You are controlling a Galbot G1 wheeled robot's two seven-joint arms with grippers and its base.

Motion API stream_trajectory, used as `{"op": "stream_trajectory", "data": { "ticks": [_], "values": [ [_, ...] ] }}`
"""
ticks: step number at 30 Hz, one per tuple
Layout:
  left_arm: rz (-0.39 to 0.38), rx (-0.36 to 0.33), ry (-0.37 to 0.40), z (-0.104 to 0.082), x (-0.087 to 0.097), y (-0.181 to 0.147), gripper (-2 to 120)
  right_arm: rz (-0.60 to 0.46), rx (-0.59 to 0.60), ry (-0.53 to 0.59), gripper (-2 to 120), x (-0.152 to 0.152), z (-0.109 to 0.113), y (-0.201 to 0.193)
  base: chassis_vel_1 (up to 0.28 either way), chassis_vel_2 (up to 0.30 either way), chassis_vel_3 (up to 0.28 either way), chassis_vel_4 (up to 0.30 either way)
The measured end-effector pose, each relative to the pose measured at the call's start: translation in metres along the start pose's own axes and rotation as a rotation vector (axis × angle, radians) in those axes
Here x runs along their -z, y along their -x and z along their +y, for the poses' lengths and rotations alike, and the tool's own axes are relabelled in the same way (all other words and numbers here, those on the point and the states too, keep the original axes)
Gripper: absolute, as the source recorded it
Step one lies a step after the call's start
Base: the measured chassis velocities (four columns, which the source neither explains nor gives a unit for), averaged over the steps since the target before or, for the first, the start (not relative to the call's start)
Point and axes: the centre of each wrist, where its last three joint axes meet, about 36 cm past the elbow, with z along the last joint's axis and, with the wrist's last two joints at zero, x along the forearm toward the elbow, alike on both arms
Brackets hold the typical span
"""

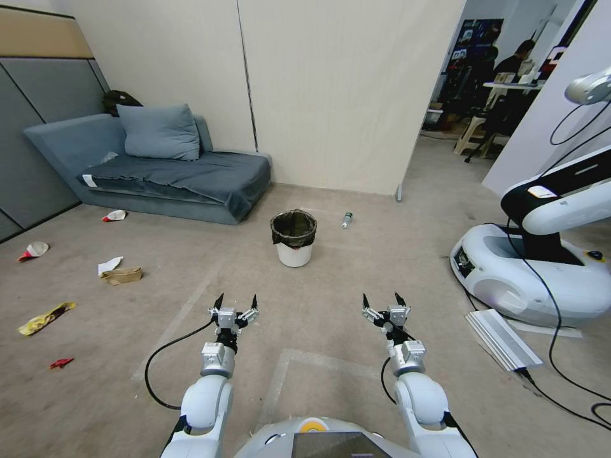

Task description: Pick up the trash bin, then pick up the garbage from the floor and place it into the trash bin.

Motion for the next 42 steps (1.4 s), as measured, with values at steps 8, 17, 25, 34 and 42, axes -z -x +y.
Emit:
{"op": "stream_trajectory", "data": {
  "ticks": [8, 17, 25, 34, 42],
  "values": [
    [0.0, 0.0, 0.0, 0.0, 0.0, 0.0, 100, 0.0, 0.0, 0.0, 100, 0.0, 0.0, 0.0, 0.0, 0.0, 0.0, 0.0],
    [0.003, 0.015, 0.006, -0.002, 0.023, -0.006, 100, -0.026, -0.026, -0.006, 100, 0.025, 0.006, -0.02, 0.0, 0.0, 0.0, 0.0],
    [0.023, 0.07, 0.027, -0.009, 0.099, -0.034, 100, -0.085, -0.108, -0.021, 100, 0.092, 0.016, -0.067, 0.0, 0.0, 0.0, 0.0],
    [0.076, 0.121, 0.047, -0.013, 0.154, -0.066, 100, -0.113, -0.173, -0.034, 100, 0.133, 0.017, -0.095, 0.0, 0.0, 0.0, 0.0],
    [0.094, 0.083, 0.052, -0.018, 0.153, -0.069, 100, -0.188, -0.14, -0.029, 100, 0.115, 0.021, -0.091, 0.0, 0.0, 0.0, 0.0]
  ]
}}
